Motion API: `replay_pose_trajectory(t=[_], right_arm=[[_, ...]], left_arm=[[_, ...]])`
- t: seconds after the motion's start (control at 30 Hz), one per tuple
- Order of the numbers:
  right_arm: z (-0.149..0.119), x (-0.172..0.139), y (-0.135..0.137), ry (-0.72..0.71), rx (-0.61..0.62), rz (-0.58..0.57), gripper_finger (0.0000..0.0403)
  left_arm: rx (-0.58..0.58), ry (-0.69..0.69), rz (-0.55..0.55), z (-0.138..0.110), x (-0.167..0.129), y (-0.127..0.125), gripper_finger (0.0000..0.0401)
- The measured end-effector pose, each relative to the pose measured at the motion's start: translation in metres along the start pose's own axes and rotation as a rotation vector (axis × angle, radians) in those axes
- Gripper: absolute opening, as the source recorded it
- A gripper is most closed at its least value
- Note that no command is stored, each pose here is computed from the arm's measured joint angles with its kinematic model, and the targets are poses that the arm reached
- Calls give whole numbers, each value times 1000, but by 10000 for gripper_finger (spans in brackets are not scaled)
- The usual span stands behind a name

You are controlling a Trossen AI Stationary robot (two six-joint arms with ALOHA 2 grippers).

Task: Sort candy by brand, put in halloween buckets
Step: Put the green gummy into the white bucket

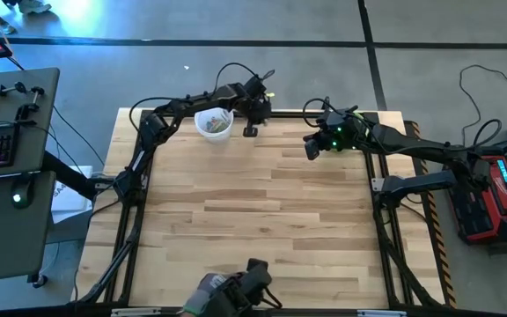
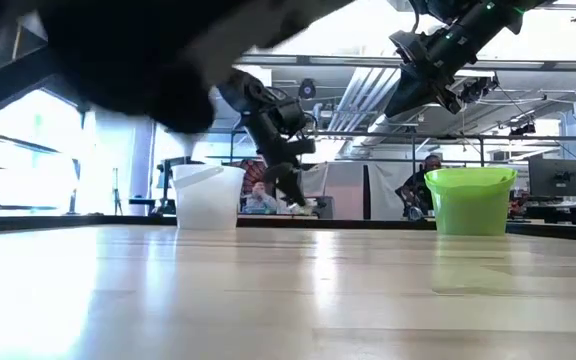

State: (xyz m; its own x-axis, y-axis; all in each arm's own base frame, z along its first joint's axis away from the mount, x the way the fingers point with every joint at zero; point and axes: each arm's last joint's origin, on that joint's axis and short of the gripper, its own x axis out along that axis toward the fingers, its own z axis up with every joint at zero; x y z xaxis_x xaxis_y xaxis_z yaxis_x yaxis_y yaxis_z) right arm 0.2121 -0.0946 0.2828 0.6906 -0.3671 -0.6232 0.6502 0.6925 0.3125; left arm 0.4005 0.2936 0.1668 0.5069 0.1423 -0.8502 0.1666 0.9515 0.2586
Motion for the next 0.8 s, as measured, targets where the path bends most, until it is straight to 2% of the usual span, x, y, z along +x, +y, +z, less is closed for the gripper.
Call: replay_pose_trajectory(t=[0.1, 0.27, 0.37, 0.53, 0.8], right_arm=[[0, 0, 0, -3, -17, -4, 0], [2, 0, -1, -29, -41, -37, 0], [3, 0, -1, -50, -58, -48, 0], [5, 0, -3, -68, -56, -63, 0], [9, 0, -11, -78, -25, -90, 0]], left_arm=[[-54, -16, 10, 11, -11, 2, 3], [-58, -89, 46, 36, -44, -2, 3], [-123, -120, 33, 44, -65, -5, 3], [-244, -159, 4, 44, -98, -3, 3], [-351, -77, -10, 32, -132, -5, 3]])
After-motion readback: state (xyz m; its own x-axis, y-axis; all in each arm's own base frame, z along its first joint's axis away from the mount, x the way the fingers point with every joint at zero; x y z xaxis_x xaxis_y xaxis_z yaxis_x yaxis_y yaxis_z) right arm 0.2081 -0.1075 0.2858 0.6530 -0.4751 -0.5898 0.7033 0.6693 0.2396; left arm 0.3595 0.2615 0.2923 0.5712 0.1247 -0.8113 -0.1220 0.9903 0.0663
